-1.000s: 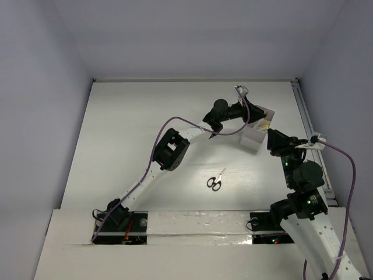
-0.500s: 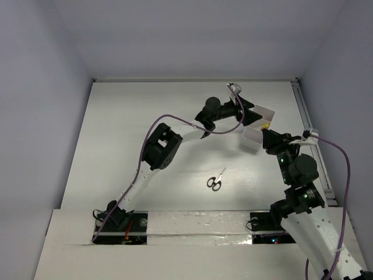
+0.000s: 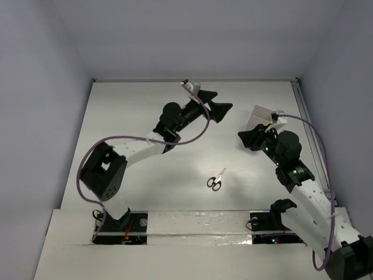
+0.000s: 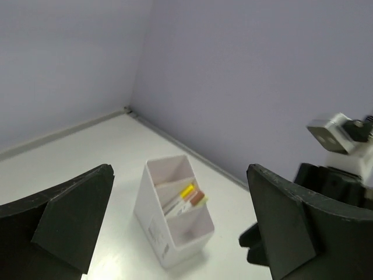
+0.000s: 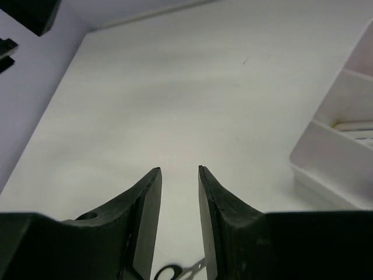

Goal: Sort the stationery into containers
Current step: Pick up the scissors from the center of the board.

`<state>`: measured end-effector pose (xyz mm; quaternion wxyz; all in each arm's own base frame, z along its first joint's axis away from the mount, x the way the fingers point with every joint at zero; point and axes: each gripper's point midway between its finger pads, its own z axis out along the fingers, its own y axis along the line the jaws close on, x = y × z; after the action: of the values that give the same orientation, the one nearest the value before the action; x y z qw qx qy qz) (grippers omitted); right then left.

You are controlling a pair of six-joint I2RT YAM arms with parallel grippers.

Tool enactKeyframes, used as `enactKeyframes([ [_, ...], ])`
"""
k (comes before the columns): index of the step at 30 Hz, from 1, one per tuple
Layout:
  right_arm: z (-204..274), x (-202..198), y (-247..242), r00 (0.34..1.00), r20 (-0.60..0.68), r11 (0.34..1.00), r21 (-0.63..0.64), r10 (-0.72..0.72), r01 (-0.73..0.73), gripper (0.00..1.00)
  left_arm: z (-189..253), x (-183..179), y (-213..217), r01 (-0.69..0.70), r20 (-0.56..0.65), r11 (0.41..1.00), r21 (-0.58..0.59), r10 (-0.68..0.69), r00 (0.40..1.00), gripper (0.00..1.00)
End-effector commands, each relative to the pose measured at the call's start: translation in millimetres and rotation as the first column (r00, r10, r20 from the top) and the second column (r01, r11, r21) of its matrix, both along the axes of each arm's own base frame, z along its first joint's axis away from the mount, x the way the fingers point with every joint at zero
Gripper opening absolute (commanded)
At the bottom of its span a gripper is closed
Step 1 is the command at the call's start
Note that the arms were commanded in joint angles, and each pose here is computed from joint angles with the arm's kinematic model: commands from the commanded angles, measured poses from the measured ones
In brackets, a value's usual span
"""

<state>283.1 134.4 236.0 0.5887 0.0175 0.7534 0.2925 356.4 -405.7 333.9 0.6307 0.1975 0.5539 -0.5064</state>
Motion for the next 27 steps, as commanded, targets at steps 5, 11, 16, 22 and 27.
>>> enactKeyframes([
  [5, -51, -46, 53, 0.918, -0.209, 0.942, 0.068, 0.336, -0.329, 0.52, -58, -34, 71, -0.171, -0.229, 0.982, 0.074, 0.184, 0.956, 0.99],
  [11, -90, -72, 87, 0.848, -0.34, 0.906, 0.031, 0.406, -0.421, 0.79, -72, -71, 134, -0.289, -0.306, 0.938, 0.192, 0.338, 0.89, 0.99],
  [16, -114, -100, 125, 0.75, -0.44, 0.829, -0.02, 0.495, -0.559, 0.81, -44, -110, 190, -0.355, -0.273, 0.904, 0.237, 0.413, 0.869, 0.99],
  [22, -150, -112, 142, 0.692, -0.579, 0.763, -0.175, 0.432, -0.623, 0.72, -6, -137, 235, -0.415, -0.212, 0.853, 0.317, 0.49, 0.845, 0.99],
  [27, -178, -108, 148, 0.668, -0.655, 0.728, -0.255, 0.354, -0.636, 0.56, -2, -138, 259, -0.474, -0.107, 0.772, 0.425, 0.562, 0.82, 0.99],
])
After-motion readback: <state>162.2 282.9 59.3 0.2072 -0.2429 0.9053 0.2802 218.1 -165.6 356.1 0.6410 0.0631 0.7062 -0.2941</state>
